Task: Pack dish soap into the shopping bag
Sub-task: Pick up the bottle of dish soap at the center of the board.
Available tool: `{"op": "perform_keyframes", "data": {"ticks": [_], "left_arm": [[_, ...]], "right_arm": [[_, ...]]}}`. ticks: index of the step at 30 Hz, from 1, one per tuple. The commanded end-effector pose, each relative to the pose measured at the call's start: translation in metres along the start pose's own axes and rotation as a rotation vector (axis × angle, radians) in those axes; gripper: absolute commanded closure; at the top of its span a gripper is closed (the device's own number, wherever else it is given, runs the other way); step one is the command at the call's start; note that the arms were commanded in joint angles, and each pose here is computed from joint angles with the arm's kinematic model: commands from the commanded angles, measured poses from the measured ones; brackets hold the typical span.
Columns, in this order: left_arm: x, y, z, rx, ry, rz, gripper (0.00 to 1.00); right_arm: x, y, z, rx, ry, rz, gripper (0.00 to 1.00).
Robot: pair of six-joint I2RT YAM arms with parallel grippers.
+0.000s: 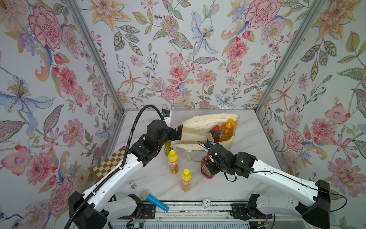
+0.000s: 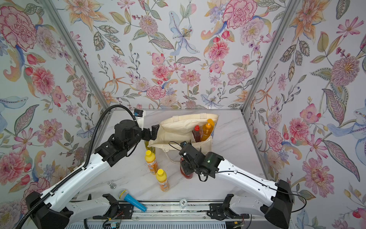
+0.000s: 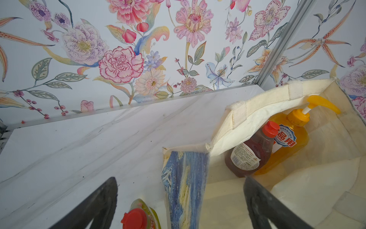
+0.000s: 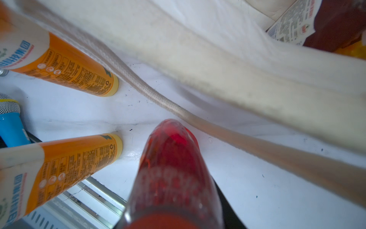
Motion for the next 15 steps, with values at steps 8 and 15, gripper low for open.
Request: {"op": "perform_keyframes", "data": {"ticks": [8,15], "left_arm": [[0.001,0.005,0.005,0.057,0.049,-0.015,0.01],[0.004,0.004,0.006,0.067,0.063,-0.038,0.01]], "right_arm": [[0.012,-0.084,-0.048,-0.225,-0.06,-0.15,1.0],[0.017,-0.132,-0.074,-0.324,-0.105,-0.191,1.0]]}}
Point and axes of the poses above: each gripper's point midway between its finger pads, its own y axis out along the fingers, its own x axis along the line the jaws close on, z = x × y, the point moved 4 cm from there along -y, back along the fingers, and after that the axes turned 2 degrees about y, right-handed, at the moved point
